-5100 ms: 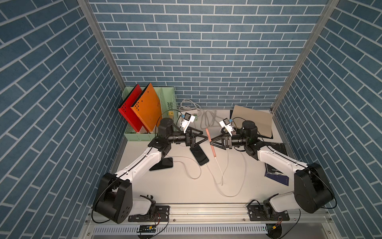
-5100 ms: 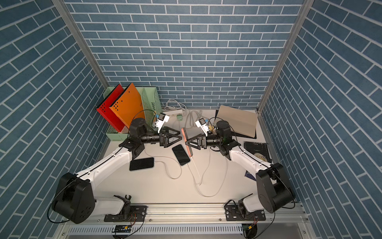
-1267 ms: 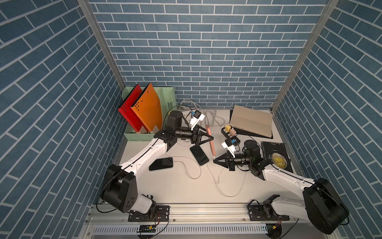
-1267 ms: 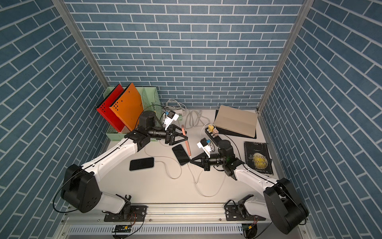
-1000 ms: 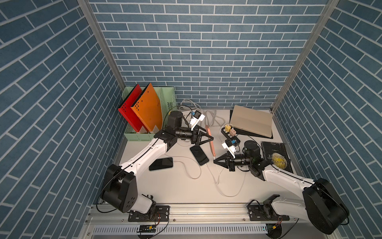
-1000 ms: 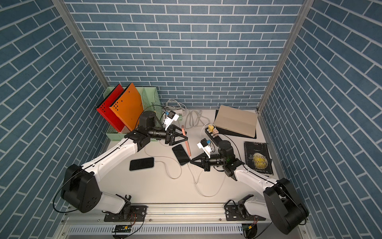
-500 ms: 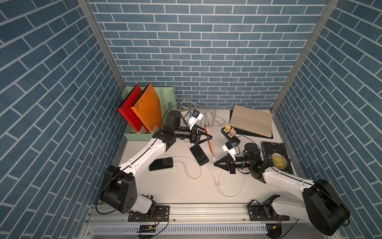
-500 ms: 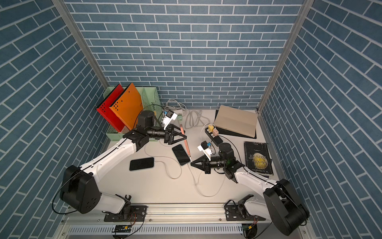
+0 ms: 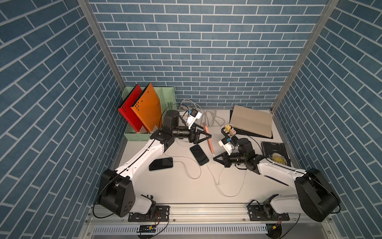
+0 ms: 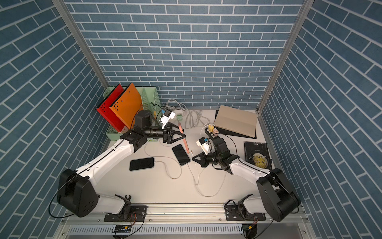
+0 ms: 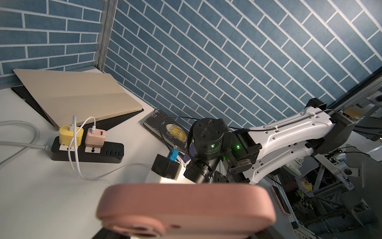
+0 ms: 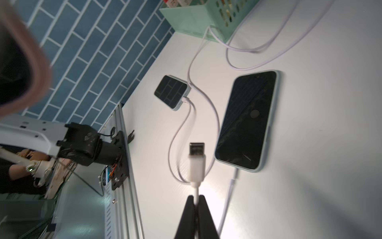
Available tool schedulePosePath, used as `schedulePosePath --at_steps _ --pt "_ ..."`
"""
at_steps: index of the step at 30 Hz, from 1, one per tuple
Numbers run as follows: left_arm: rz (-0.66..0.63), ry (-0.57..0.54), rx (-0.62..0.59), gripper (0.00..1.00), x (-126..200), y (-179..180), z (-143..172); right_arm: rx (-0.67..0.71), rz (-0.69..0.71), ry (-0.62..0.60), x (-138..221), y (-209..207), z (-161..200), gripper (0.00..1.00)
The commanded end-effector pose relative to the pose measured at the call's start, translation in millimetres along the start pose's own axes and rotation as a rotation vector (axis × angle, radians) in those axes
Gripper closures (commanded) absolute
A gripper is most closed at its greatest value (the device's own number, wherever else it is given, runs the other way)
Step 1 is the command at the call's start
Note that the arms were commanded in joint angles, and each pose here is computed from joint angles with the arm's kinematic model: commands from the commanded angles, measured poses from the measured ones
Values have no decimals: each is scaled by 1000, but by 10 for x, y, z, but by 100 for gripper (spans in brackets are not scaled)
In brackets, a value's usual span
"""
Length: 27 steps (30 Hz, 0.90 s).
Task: Unplug the charging cable from the phone
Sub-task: Remove the charging cable from the phone.
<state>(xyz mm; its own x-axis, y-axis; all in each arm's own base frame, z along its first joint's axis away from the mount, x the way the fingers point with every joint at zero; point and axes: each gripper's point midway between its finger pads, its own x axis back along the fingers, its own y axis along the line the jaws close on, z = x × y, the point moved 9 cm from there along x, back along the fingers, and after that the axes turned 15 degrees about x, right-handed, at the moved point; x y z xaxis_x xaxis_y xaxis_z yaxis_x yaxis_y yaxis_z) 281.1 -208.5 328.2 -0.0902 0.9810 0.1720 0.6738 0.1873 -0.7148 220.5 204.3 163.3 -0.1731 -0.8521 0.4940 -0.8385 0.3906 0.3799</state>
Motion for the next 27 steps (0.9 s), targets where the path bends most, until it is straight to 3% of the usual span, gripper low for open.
schedulePosePath --at_steps 1,6,12,18,22,27 --pt "31 -35 -77 96 71 -167 -105 -69 297 168 15 -260 134 100" --pt "28 -35 -75 96 72 -161 -95 -151 464 266 30 -419 187 97" --pt "28 -35 -76 96 67 -157 -89 -191 515 344 -11 -504 236 91" --pt "28 -33 -75 96 69 -158 -86 -165 525 328 16 -512 102 86" --pt "32 -33 -79 96 73 -175 -93 -119 444 270 57 -483 -88 67" --pt "52 -20 -82 95 72 -191 -85 -16 203 114 166 -361 -361 44"
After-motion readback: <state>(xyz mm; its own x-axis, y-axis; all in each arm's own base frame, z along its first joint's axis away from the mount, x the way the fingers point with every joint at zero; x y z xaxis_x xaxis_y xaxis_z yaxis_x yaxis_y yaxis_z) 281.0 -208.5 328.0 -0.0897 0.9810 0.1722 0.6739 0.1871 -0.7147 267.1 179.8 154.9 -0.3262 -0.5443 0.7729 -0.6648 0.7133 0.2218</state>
